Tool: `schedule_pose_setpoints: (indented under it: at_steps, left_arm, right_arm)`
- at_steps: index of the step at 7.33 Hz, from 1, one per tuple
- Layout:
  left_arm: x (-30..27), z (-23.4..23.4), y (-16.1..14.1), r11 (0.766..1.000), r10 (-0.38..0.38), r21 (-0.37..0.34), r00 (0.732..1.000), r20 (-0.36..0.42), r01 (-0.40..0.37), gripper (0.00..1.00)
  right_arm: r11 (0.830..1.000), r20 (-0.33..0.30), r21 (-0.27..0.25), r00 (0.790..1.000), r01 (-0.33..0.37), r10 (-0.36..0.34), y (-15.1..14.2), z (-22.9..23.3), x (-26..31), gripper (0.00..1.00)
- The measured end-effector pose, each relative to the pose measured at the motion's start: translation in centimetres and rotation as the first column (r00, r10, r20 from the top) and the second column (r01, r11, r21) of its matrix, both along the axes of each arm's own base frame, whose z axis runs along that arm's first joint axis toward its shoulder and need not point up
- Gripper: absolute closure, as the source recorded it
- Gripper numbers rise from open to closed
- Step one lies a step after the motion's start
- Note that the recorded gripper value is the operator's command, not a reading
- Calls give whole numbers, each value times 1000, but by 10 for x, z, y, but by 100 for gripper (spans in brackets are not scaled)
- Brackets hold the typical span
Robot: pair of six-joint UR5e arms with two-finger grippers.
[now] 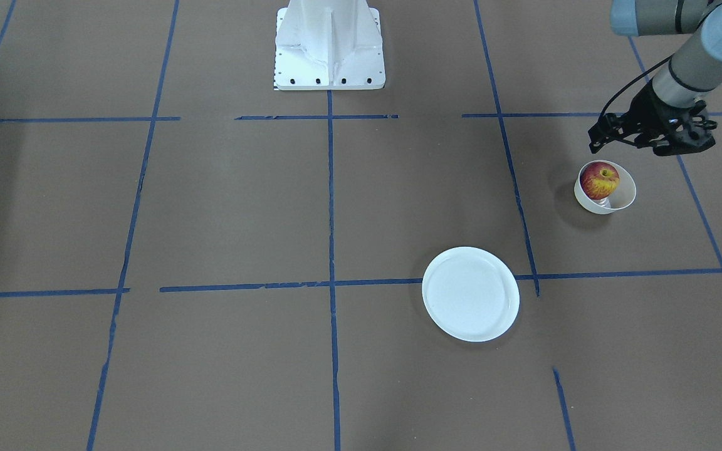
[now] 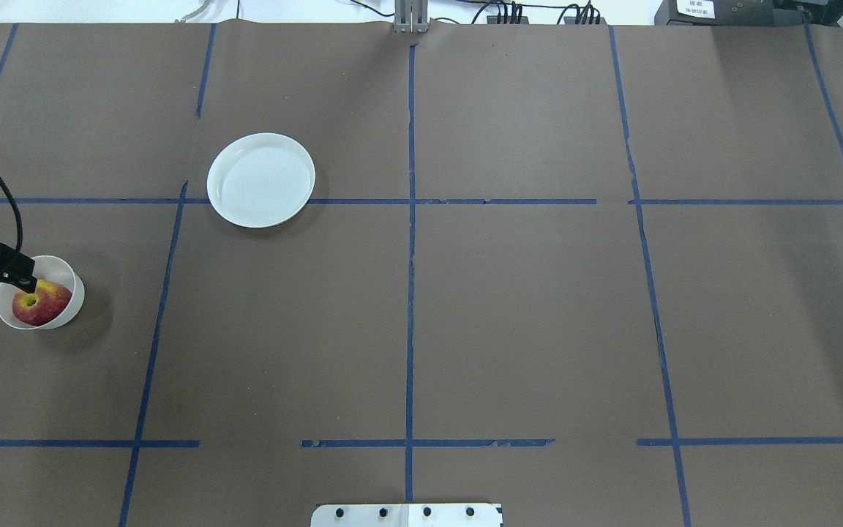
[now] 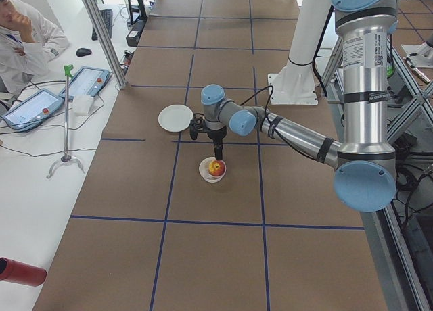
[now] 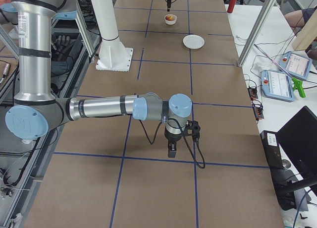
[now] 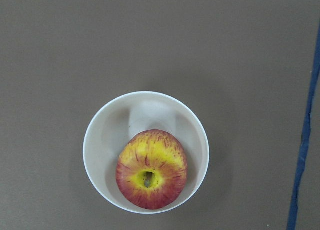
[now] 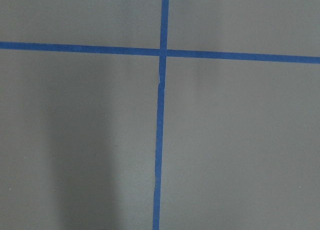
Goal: Move apple from plate to bowl
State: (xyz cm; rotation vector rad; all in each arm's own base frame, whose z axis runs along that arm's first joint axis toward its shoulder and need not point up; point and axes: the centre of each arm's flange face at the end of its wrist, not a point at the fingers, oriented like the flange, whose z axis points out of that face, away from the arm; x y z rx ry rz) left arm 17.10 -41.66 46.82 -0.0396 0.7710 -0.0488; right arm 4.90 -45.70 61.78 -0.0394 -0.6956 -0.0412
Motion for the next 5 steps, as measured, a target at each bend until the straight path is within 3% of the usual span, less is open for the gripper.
schedule_pose_setpoints:
  at_steps: [2,5]
  left_arm:
    - [-75,-3,-9,995,-49,82,999,4,49,0]
    - [-206,65,14,983,-50,180,998,30,43,0]
  right_arm:
    - [1000,0,0,1000,0,0,0,0,0,0]
    - [1000,0,0,1000,0,0,0,0,0,0]
